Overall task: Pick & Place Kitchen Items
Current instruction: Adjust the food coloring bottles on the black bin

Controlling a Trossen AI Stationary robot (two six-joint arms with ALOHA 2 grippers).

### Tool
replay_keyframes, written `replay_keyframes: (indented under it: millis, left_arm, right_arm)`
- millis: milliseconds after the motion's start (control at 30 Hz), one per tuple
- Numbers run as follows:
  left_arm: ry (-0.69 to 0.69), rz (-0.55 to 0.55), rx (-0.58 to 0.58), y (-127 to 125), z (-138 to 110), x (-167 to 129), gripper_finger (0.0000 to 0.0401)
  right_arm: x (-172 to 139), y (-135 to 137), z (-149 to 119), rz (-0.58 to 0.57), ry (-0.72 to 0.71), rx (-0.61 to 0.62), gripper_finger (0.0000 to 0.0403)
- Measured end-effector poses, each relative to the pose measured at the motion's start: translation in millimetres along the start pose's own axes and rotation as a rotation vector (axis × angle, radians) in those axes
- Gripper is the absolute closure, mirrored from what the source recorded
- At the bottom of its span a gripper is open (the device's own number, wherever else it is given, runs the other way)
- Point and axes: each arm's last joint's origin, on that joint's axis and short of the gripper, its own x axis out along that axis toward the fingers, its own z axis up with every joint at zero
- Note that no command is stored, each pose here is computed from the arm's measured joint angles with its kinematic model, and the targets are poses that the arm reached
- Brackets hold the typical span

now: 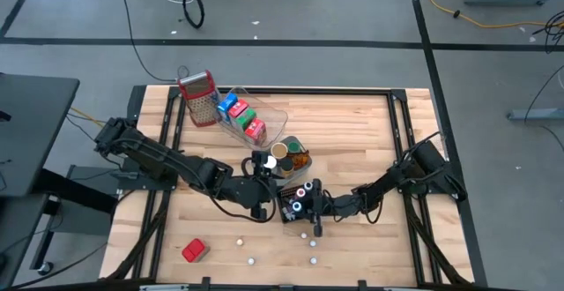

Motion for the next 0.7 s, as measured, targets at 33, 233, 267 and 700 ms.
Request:
replay_keyframes:
  millis: [33,233,267,700]
  left_arm:
    - [0.001,0.000,0.000,0,0,0,0.0287]
    - [0.000,0.000,0.000,0,0,0,0.0287]
    - [0.000,0.000,0.000,0,0,0,0.0287]
    - [0.001,-0.001,0.001,0,0,0,0.0287]
  right_arm:
    - [0,0,0,-0.006,-0.001,0.000,0.0236]
    - [0,-1,-1,-0.026,0.001,-0.040,0.0204]
    - [0,-1,-1,-0.028,0.001,-0.040,0.0197]
    - [-8,3,23,-0.027,-0.065,-0.063,0.0156]
